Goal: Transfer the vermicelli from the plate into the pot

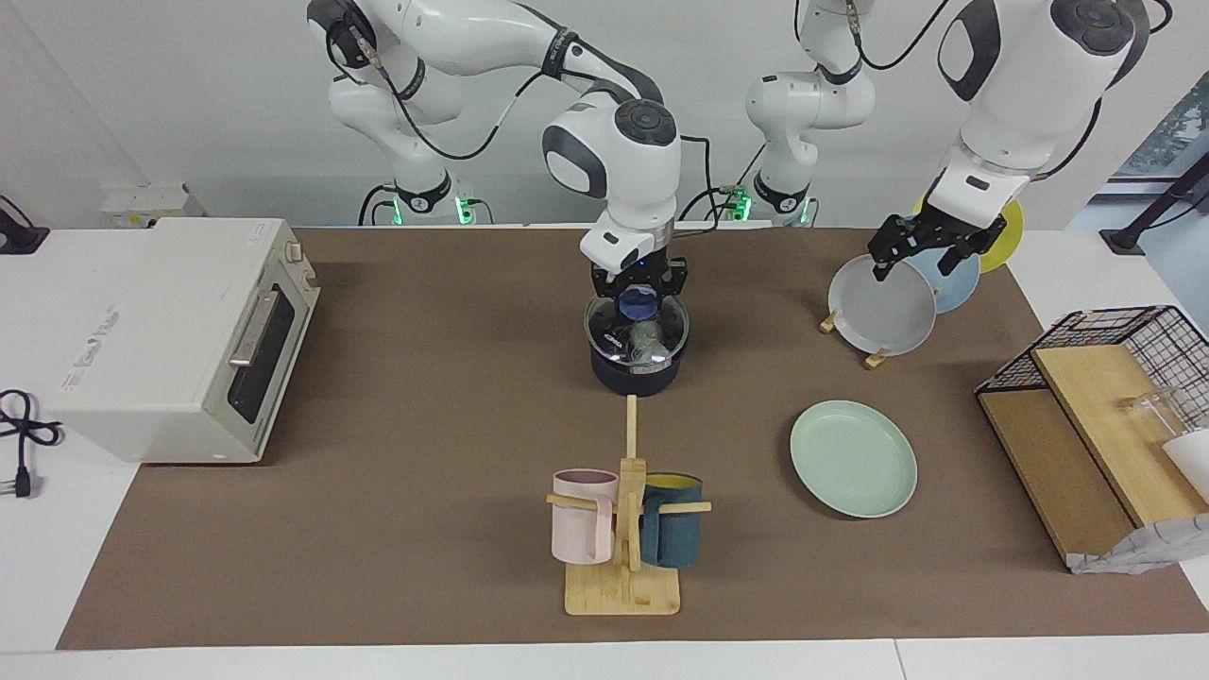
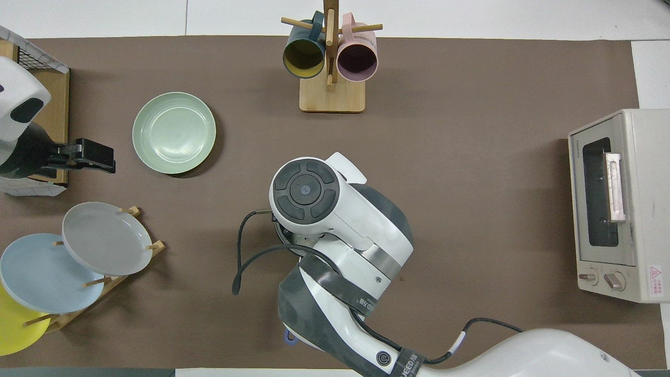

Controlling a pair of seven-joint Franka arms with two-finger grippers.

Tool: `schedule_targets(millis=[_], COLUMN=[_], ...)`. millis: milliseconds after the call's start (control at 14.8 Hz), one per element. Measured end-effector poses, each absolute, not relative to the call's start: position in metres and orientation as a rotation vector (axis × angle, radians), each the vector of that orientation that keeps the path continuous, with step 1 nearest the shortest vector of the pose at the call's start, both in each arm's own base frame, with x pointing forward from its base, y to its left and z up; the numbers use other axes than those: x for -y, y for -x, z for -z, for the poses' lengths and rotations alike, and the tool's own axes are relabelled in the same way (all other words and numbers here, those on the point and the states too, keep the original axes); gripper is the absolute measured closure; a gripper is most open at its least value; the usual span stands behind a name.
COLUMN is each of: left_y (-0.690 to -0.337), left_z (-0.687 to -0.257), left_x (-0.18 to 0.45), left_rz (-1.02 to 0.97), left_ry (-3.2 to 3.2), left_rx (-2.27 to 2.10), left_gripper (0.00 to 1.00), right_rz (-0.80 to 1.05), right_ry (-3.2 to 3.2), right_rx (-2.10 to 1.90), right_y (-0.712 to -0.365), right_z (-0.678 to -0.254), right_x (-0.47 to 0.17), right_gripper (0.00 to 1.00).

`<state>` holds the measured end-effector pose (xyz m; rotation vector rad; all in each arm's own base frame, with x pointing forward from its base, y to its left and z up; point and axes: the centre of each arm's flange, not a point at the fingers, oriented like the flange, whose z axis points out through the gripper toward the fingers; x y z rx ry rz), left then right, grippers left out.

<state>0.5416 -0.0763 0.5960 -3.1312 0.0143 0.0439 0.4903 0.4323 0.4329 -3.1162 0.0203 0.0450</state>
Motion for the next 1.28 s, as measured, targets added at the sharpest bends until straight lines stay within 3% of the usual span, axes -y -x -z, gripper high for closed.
schedule_targets(millis=[1284], left_y=[-0.533], left_z=[-0.595], left_x=[0.09], left_rz=[-0.113], left_ry=[3.118], left_rx=[-0.059], left_gripper=[0.0], right_rz=[-0.041], right_ry=[3.139], right_rx=[0.027], right_y=[-0.483], right_z=[-0.403], right_x=[-0.442], right_gripper=[0.34])
